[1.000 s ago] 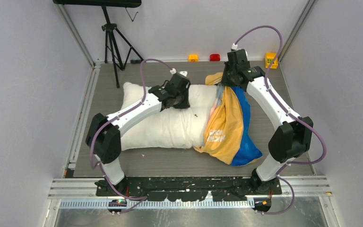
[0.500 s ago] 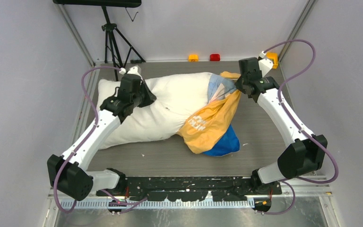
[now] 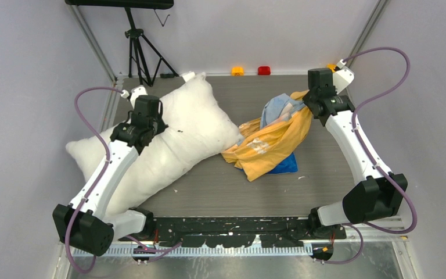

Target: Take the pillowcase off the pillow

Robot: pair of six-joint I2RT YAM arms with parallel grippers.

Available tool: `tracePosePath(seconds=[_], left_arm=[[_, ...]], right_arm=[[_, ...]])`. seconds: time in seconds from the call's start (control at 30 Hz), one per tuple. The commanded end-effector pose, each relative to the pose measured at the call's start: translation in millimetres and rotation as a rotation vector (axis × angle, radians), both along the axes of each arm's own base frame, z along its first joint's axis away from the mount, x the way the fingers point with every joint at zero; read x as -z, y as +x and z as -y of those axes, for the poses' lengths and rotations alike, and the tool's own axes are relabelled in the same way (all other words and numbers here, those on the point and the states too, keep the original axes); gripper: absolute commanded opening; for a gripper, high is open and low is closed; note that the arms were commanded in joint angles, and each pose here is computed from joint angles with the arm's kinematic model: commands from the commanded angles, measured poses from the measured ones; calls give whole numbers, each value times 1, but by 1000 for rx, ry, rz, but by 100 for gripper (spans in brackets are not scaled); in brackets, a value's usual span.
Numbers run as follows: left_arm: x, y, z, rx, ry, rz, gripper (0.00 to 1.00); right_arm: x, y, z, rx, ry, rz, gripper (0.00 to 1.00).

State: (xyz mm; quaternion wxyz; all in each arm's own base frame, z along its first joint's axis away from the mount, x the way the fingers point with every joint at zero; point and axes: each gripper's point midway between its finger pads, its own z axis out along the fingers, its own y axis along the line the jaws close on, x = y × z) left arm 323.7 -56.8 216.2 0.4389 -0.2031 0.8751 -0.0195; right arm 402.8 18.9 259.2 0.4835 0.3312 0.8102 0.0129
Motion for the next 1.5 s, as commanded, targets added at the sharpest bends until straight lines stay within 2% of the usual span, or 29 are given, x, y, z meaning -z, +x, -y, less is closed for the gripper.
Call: tracePosePath(seconds=[0.0,0.07,0.1,0.17,0.23,0.27,0.37,0.63,0.9,1.07,1.23,1.27,1.3,1.37,1.4,1.47], left_arm=[[-11,3,12,57,-41,49,0],[-11,4,16,79,-49,49,0],[-12,4,17,86,-46,51,0],[-14,5,17,95,-41,50,0],[-16,6,18,107,-38,52,0],[-17,7,20,113,-39,55,0],[-21,12,24,133,-46,58,0],[-33,29,48,199,-125,92,0],[-51,84,84,218,-259,156,0],[-109,136,111,248,-347,260,0],[-183,156,122,297,-373,387,2],[-191,155,121,303,-366,406,12],[-194,153,120,307,-355,416,32],[-178,147,114,296,-325,381,82],[-167,141,109,281,-306,352,97],[-145,129,98,259,-261,307,100]], right_arm=[[-40,14,-51,-303,85,137,22],[-41,14,-57,-340,97,136,28],[-42,13,-60,-358,101,136,38],[-42,11,-66,-393,109,131,67],[-42,8,-69,-417,118,126,80],[-43,5,-72,-431,124,126,82],[-43,-2,-79,-480,141,132,86],[-16,-32,-99,-589,222,54,86],[9,-60,-80,-528,177,55,86],[-10,-66,-75,-511,162,131,85],[-17,-71,-70,-504,138,162,85],[-16,-72,-68,-496,131,165,85],[-15,-72,-67,-490,127,169,85],[-12,-72,-65,-481,124,179,85],[-10,-72,-65,-480,126,181,85],[-9,-71,-66,-479,128,197,85]])
